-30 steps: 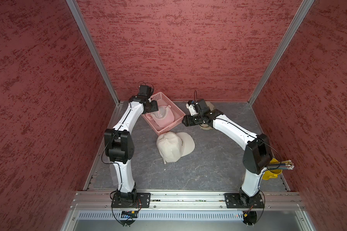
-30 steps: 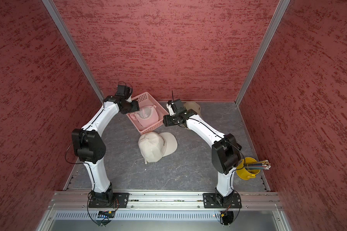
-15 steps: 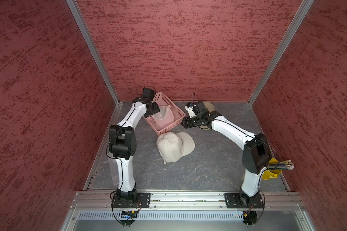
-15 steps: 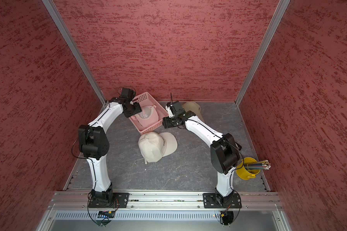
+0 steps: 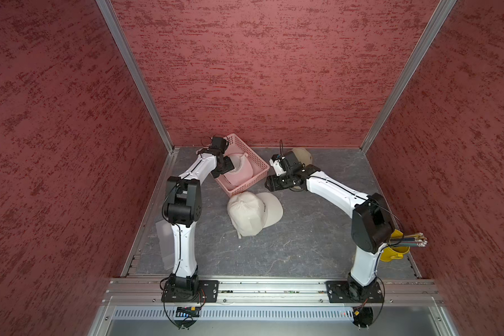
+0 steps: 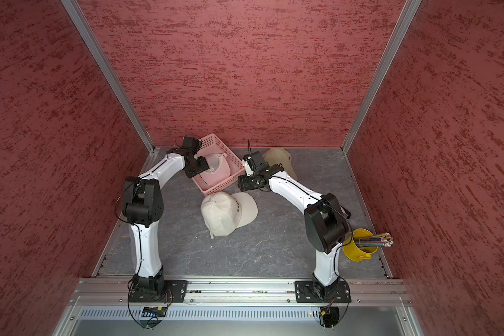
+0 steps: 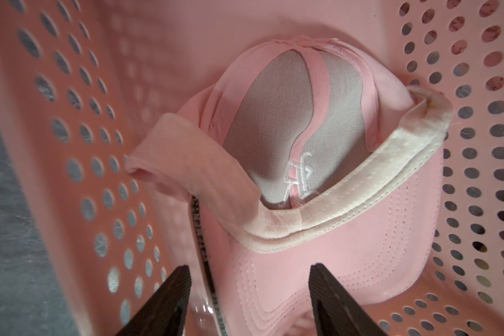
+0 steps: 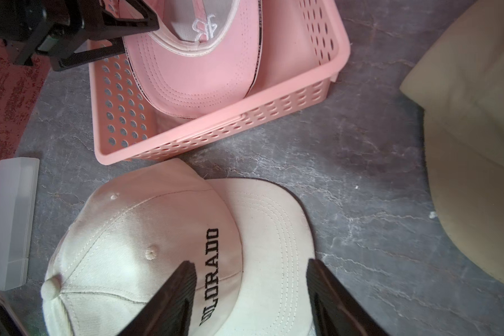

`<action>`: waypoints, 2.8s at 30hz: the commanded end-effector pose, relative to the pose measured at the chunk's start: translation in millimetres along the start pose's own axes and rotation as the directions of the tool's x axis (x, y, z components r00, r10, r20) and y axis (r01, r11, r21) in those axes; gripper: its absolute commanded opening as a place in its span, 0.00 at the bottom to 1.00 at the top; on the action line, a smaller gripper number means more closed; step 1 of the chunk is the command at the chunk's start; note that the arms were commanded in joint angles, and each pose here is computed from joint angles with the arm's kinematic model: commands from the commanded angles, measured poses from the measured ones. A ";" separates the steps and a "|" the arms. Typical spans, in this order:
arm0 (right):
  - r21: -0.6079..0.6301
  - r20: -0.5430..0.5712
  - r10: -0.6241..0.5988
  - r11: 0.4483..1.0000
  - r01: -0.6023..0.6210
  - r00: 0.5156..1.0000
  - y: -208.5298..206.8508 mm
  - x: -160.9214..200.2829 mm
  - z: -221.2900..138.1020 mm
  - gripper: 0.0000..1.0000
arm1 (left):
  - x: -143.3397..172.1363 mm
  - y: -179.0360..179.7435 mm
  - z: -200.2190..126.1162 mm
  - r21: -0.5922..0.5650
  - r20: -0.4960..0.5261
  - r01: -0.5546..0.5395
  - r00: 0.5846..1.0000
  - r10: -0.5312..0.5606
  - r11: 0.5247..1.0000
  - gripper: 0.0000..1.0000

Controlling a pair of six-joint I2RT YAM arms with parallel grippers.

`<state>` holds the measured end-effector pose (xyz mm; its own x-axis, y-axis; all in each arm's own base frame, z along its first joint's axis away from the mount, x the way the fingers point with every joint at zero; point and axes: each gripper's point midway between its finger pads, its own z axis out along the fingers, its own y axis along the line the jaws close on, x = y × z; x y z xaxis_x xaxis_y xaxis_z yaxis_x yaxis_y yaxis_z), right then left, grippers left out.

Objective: Turn the baseball cap inside out
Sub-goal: Pick up the baseball cap from the basket.

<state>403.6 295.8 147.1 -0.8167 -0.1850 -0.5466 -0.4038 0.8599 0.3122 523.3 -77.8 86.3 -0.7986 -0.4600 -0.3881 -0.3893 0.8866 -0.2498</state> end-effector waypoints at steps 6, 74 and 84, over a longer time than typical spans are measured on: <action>0.006 0.033 0.000 1.000 0.000 0.999 1.3 -1.0 -21.2 0.65 | -0.9 -12.1 21.6 0.056 0.031 -0.001 1.000 -0.001 0.998 0.36; 0.339 0.329 -0.608 0.790 0.511 0.722 72.5 -60.3 -113.5 0.00 | 43.6 -62.3 -298.5 0.612 0.093 -0.194 0.980 0.174 0.767 0.59; -0.138 0.297 -0.562 0.774 0.617 0.772 100.0 -47.6 -160.4 0.00 | 64.6 -70.6 -346.3 0.348 0.624 -0.846 0.531 0.574 0.405 0.65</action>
<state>377.0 303.1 322.7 -0.2815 -0.4564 -0.8441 -0.7505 0.6528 -0.1027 342.8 -142.3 393.3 -0.5462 0.0120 -0.8375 0.5073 0.8004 -0.3194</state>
